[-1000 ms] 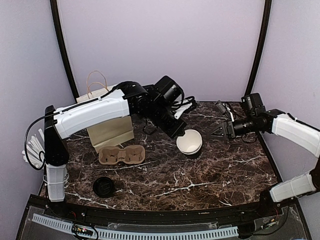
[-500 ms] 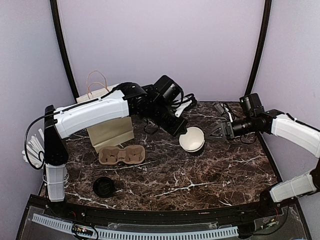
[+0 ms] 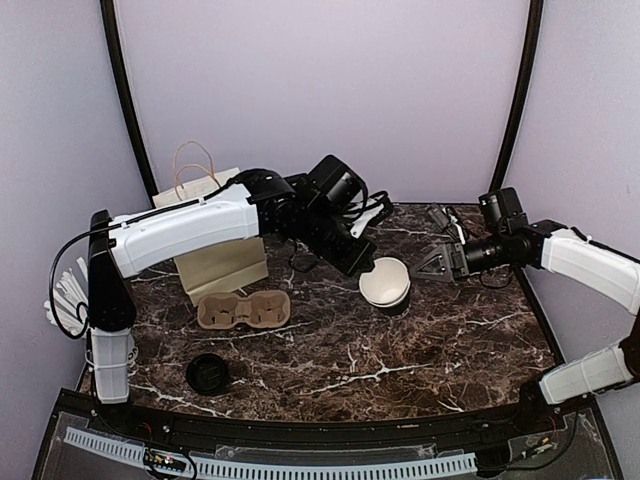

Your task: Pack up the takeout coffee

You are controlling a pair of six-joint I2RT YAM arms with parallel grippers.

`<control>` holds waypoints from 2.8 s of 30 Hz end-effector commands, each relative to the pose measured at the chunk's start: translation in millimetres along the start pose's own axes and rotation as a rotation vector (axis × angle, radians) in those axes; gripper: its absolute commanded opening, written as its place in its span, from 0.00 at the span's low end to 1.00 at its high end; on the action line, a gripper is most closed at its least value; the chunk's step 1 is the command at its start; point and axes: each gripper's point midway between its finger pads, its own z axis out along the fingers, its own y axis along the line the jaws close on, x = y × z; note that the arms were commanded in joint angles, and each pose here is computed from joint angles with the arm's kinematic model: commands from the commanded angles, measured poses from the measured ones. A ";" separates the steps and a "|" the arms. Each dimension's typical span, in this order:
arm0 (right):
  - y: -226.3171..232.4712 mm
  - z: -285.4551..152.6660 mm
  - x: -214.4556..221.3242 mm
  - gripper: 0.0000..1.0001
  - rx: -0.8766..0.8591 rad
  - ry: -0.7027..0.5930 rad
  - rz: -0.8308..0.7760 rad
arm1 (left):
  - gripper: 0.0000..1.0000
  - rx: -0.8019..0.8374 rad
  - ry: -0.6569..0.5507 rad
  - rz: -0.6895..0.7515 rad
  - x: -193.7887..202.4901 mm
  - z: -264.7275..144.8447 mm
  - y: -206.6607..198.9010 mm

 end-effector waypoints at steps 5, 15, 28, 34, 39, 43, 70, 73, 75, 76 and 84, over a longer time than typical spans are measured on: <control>-6.3 -19.2 -24.7 0.82 0.055 -0.081 -0.001 | 0.00 0.003 -0.063 0.015 -10.0 -32.0 -6.8; -3.5 -4.8 -4.6 0.85 -0.044 -0.012 0.052 | 0.00 0.007 -0.080 0.014 -10.9 -31.6 -7.1; -39.7 13.1 9.5 0.81 0.062 0.056 0.129 | 0.00 0.045 -0.102 0.007 -15.7 -31.5 -13.6; -86.5 18.1 23.2 0.80 0.244 0.130 0.194 | 0.00 0.058 -0.105 0.004 -13.6 -31.1 -15.3; -84.7 19.6 18.6 0.79 0.221 0.126 0.189 | 0.00 0.046 -0.085 -0.006 -6.6 -26.8 -12.1; -84.5 8.4 11.1 0.79 0.255 0.092 0.150 | 0.00 0.047 -0.029 -0.003 6.4 -21.0 -9.2; -73.2 -31.0 2.2 0.82 0.343 -0.073 0.018 | 0.24 -0.044 0.447 -0.171 98.7 -1.3 47.3; -72.8 -31.3 2.9 0.82 0.343 -0.076 0.015 | 0.42 -0.091 0.414 -0.151 85.4 -12.5 52.5; -72.0 -31.8 2.9 0.82 0.344 -0.079 0.008 | 0.46 -0.135 0.371 -0.111 73.4 -22.3 54.6; -71.7 -32.3 2.9 0.82 0.346 -0.081 0.004 | 0.46 -0.157 0.341 -0.058 66.6 -29.6 49.7; -73.1 -34.6 4.2 0.83 0.366 -0.092 -0.019 | 0.46 -0.003 0.315 0.120 72.4 -34.1 -39.3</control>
